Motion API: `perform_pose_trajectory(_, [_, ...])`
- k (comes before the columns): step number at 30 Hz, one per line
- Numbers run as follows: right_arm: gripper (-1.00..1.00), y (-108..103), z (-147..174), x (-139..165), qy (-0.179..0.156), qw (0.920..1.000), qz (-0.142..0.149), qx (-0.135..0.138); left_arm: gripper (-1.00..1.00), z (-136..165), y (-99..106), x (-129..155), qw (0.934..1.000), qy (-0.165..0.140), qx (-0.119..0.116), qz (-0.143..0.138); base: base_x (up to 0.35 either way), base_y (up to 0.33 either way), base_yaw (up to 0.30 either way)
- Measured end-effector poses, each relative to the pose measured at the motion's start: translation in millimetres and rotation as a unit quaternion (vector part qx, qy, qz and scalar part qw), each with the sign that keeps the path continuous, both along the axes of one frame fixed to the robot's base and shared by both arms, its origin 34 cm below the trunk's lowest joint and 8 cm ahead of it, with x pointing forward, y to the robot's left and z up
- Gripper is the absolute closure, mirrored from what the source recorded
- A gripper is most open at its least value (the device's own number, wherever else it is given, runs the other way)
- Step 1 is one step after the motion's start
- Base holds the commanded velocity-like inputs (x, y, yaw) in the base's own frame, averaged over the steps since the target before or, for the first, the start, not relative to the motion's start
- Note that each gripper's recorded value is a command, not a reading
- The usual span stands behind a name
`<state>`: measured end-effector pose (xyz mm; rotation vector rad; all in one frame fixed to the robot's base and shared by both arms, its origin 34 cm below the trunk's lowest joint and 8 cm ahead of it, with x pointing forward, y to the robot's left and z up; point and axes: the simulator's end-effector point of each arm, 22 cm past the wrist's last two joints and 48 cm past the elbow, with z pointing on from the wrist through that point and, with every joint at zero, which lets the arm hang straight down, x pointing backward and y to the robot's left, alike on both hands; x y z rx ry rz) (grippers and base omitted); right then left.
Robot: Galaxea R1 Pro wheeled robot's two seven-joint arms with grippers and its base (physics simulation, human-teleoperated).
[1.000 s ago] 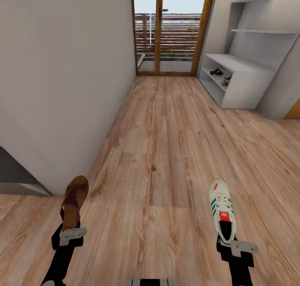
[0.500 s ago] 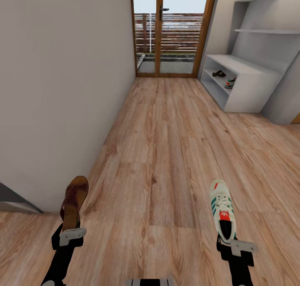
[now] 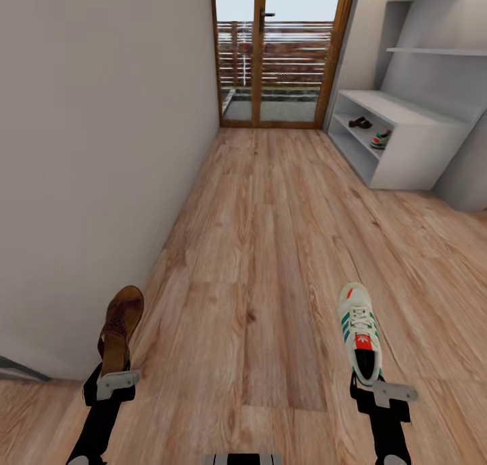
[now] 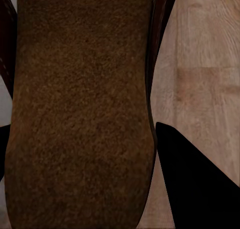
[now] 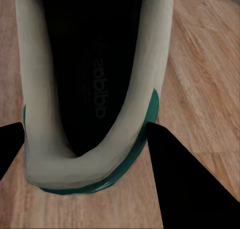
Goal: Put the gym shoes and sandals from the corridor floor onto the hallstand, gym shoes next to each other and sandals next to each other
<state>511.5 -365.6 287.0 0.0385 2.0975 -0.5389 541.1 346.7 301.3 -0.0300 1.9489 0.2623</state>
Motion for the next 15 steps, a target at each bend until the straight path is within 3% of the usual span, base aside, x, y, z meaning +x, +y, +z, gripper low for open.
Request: perform_pose_trajectory(15, [1.0,2.8,-4.5,-3.7,0.006,1.0,0.004,0.001,1.0,0.3,-0.7,0.1,1.0,-0.001,0.0,-0.001,0.331,0.0,0.0])
